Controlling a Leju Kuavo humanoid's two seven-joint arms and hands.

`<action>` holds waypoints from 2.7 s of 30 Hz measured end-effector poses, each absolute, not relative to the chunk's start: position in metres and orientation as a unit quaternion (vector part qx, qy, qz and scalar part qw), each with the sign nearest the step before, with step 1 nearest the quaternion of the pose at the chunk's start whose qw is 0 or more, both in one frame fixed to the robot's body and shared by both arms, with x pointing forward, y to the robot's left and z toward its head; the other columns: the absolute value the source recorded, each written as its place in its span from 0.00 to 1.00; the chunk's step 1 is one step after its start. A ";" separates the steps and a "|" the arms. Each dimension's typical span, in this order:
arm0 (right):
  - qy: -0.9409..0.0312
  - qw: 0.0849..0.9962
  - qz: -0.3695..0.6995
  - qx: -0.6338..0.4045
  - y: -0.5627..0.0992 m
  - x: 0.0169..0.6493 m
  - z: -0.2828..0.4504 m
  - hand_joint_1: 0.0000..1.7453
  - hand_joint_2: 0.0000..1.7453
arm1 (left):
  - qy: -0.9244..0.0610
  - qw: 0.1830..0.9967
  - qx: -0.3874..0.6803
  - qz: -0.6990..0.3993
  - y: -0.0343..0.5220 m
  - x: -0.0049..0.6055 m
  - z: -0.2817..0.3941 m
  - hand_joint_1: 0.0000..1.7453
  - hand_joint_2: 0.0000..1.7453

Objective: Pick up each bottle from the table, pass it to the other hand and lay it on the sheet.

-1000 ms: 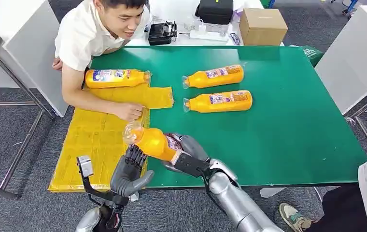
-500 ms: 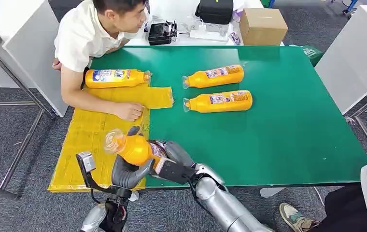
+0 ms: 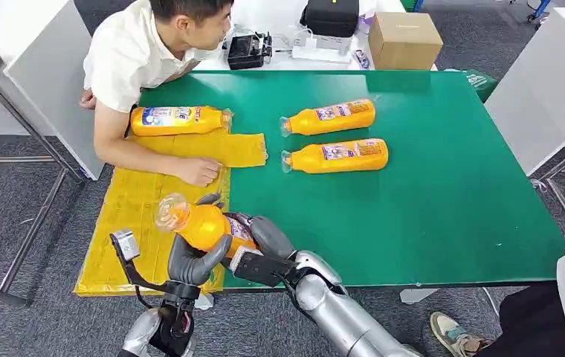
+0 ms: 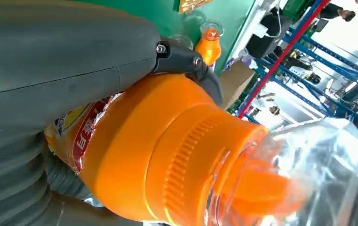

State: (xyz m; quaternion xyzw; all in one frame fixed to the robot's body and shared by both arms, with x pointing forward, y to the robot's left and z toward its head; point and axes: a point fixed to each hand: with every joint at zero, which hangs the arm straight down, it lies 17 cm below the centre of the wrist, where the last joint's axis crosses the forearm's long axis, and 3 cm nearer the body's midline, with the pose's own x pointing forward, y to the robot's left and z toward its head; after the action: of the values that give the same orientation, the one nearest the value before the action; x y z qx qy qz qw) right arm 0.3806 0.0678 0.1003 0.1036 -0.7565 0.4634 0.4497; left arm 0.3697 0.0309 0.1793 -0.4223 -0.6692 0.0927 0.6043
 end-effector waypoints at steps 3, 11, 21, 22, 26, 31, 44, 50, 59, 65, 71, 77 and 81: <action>-0.757 0.450 0.461 0.109 0.070 0.380 0.102 1.00 1.00 | -0.669 0.601 -0.428 0.090 0.032 0.369 0.180 1.00 1.00; -0.760 0.457 0.449 0.106 0.070 0.382 0.103 0.00 0.00 | -0.667 0.602 -0.431 0.086 0.034 0.369 0.179 1.00 1.00; -0.797 0.411 0.442 -0.011 0.058 0.388 0.114 0.00 0.00 | -0.708 0.602 -0.365 0.056 0.042 0.374 0.184 1.00 1.00; -0.801 0.400 0.444 -0.028 0.057 0.388 0.115 0.00 0.00 | -0.714 0.602 -0.354 0.050 0.043 0.375 0.184 1.00 1.00; -0.804 0.388 0.446 -0.063 0.048 0.385 0.112 0.00 0.00 | -0.735 0.598 -0.317 0.038 0.059 0.381 0.187 1.00 1.00; -0.801 0.383 0.452 -0.084 0.040 0.382 0.105 0.00 0.00 | -0.754 0.597 -0.272 0.030 0.077 0.388 0.187 1.00 1.00; -0.800 0.386 0.449 -0.097 0.031 0.360 0.095 0.00 0.00 | -0.833 0.535 0.123 -0.068 0.165 0.429 0.201 1.00 1.00; -0.808 0.380 0.442 -0.085 0.036 0.358 0.104 0.00 0.00 | -0.786 0.482 0.325 -0.208 0.168 0.457 0.190 1.00 1.00; -0.812 0.384 0.432 -0.074 0.035 0.357 0.106 0.00 0.00 | -0.676 0.507 0.382 -0.373 0.170 0.498 0.101 1.00 1.00; -0.814 0.394 0.421 -0.068 0.031 0.354 0.103 0.00 0.00 | -0.610 0.527 0.406 -0.431 0.180 0.514 0.067 1.00 1.00; -0.815 0.400 0.413 -0.067 0.030 0.353 0.102 0.00 0.00 | -0.552 0.546 0.395 -0.491 0.178 0.521 0.035 0.06 1.00; -0.818 0.406 0.401 -0.066 0.023 0.354 0.099 0.00 0.00 | -0.545 0.593 0.292 -0.516 0.158 0.521 0.015 0.00 1.00; -0.816 0.410 0.401 -0.066 0.021 0.354 0.095 0.00 0.00 | -0.543 0.607 0.269 -0.514 0.151 0.519 0.010 0.00 1.00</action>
State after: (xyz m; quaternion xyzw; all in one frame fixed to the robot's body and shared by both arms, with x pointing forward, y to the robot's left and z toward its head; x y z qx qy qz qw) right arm 0.3542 0.0211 0.0948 -0.0664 -0.8165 0.4007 0.4104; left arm 0.5188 0.1506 0.0101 0.2688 -0.5434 -0.5142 0.6067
